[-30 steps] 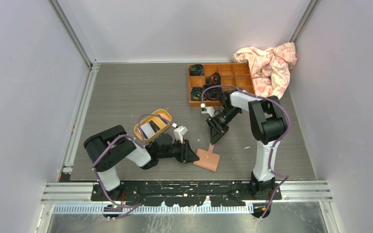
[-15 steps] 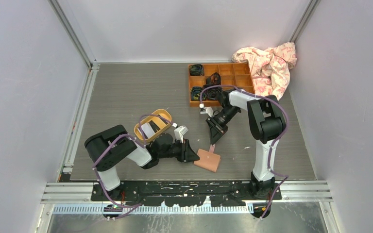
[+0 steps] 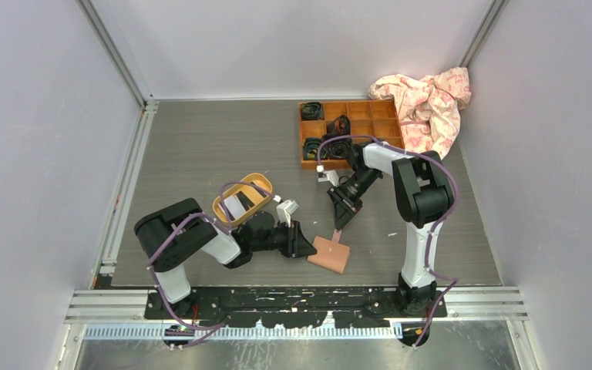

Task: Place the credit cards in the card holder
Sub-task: Close the card holder at the center of the board.

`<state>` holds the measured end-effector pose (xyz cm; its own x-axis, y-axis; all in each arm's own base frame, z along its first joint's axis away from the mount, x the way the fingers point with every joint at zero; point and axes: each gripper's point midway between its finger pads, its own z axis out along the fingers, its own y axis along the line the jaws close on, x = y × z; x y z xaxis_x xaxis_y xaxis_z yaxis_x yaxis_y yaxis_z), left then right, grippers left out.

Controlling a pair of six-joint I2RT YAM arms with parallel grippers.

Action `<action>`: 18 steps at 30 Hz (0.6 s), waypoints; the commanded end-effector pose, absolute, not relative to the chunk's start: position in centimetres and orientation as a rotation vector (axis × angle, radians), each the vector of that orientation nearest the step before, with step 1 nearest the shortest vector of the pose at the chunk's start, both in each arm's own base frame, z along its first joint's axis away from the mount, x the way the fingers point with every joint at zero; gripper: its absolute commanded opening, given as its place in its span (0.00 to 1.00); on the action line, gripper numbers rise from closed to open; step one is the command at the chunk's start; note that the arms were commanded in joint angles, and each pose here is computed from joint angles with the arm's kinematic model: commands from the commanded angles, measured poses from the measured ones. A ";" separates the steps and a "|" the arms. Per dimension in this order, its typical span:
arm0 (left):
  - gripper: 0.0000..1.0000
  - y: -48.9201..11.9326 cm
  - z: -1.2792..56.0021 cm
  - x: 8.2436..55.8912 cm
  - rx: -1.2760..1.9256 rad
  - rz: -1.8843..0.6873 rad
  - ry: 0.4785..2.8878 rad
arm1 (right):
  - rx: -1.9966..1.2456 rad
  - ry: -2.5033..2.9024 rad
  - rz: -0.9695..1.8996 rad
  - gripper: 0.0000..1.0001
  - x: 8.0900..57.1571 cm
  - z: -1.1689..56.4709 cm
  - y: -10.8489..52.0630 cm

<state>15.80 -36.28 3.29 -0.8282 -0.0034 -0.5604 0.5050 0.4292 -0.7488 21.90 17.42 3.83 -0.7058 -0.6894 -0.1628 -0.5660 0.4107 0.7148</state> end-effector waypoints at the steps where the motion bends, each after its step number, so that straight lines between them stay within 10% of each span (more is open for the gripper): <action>1: 0.25 -36.8 4.8 16.1 0.429 -1.433 2.158 | 1.165 -2.495 -1.170 0.20 22.2 4.4 17.9; 18: 0.29 -34.5 11.4 15.4 0.358 -1.437 2.057 | 1.399 -2.637 -1.143 0.01 23.1 7.3 18.9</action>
